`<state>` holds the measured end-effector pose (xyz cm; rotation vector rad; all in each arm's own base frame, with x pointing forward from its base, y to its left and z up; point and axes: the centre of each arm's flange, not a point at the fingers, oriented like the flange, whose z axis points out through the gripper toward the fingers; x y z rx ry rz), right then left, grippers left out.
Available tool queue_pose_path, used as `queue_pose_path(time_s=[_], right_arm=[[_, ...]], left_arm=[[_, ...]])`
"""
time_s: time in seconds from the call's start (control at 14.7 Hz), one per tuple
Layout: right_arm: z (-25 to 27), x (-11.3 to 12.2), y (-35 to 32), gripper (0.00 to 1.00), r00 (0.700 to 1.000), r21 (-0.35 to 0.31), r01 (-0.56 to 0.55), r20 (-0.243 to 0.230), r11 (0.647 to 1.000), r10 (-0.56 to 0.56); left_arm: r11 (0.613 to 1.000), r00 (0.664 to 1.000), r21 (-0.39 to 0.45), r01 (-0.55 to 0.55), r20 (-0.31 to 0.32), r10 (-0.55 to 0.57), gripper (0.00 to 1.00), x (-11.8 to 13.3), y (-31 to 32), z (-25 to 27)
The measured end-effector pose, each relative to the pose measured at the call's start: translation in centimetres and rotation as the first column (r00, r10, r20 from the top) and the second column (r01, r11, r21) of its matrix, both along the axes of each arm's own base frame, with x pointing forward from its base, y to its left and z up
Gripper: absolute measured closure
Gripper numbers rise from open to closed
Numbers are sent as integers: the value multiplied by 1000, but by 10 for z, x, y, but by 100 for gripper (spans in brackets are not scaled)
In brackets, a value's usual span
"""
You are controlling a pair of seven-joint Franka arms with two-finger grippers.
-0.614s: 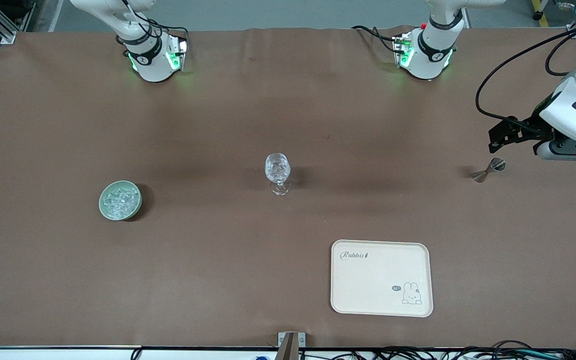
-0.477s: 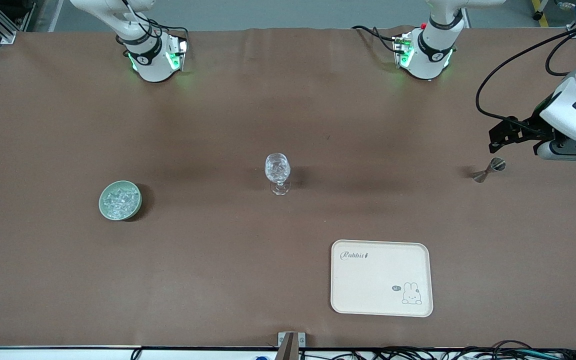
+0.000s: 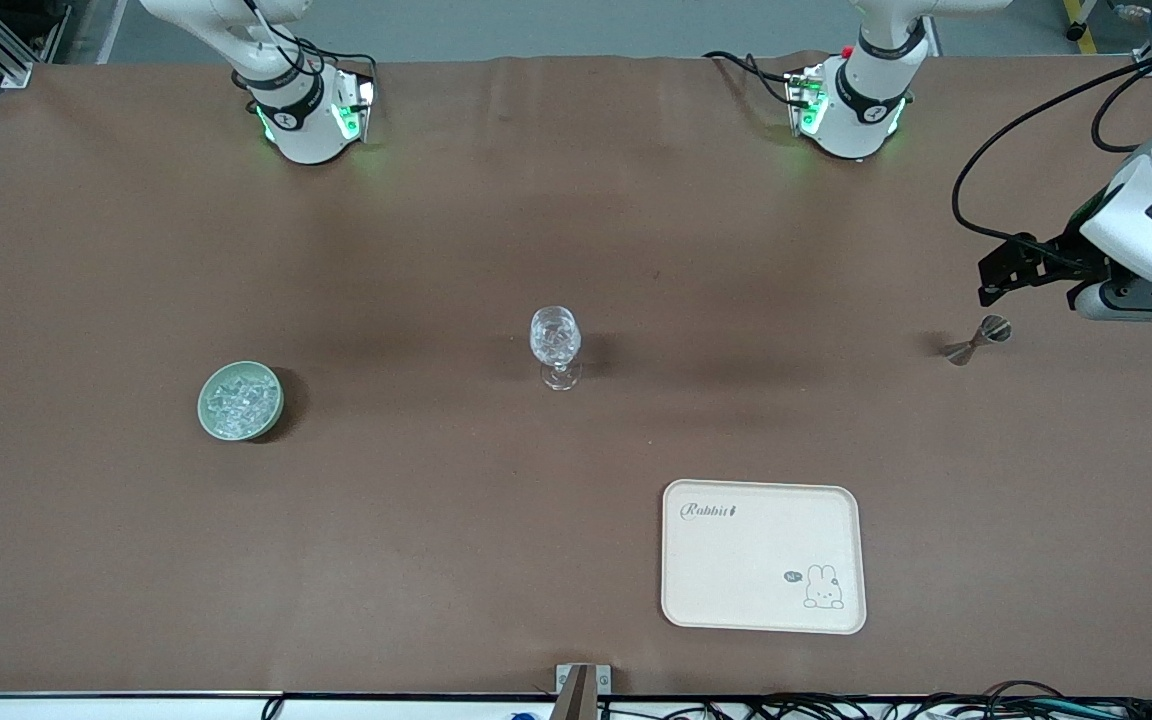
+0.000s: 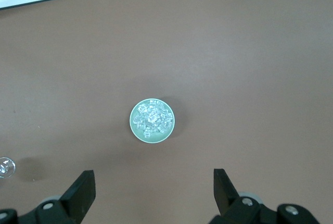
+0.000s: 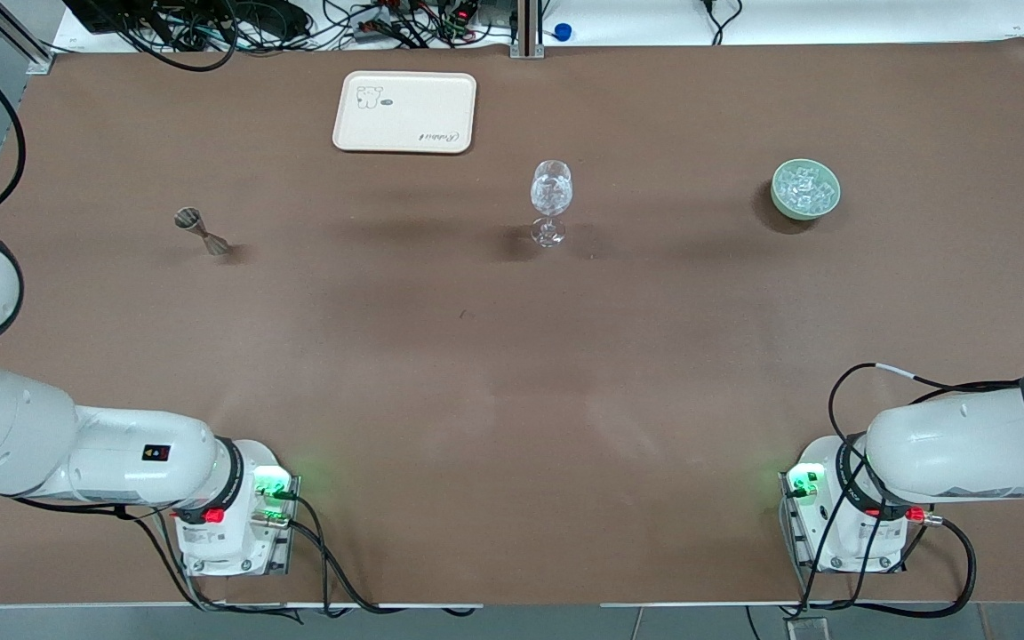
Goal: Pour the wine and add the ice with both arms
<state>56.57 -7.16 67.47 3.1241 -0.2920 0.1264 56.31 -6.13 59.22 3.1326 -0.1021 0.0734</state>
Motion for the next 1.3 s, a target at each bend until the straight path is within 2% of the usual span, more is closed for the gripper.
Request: queue_pose_path(time_s=[0.2, 0.41, 0.55, 0.82, 0.95, 1.09, 1.3], right_arm=[[0, 0, 1, 0, 1000, 0, -5, 0, 1000, 5], [-12, 3, 7, 0, 1000, 2, -17, -20, 1000, 17], [-46, 13, 11, 0, 999, 5, -24, -43, 1000, 24], [-153, 31, 17, 0, 993, 9, -34, -109, 999, 35], [-204, 39, 19, 0, 987, 10, -37, -156, 999, 38], [-244, 47, 19, 0, 983, 7, -38, -182, 999, 38], [-295, 50, 19, 0, 986, 0, -32, -164, 999, 31]], left_arm=[[999, 999, 2, -39, -16, 39, 0, 1, 20, -4], [991, 990, -11, -133, -46, 133, 0, 6, 71, -16], [976, 974, -24, -215, -72, 213, 0, 10, 105, -28], [928, 919, 2, -374, -138, 371, 0, 15, 170, -68], [892, 877, -5, -451, -185, 443, 0, 15, 203, -95], [838, 816, -25, -546, -242, 524, 0, 15, 233, -126], [717, 685, -33, -696, -331, 649, 0, 14, 270, -178]])
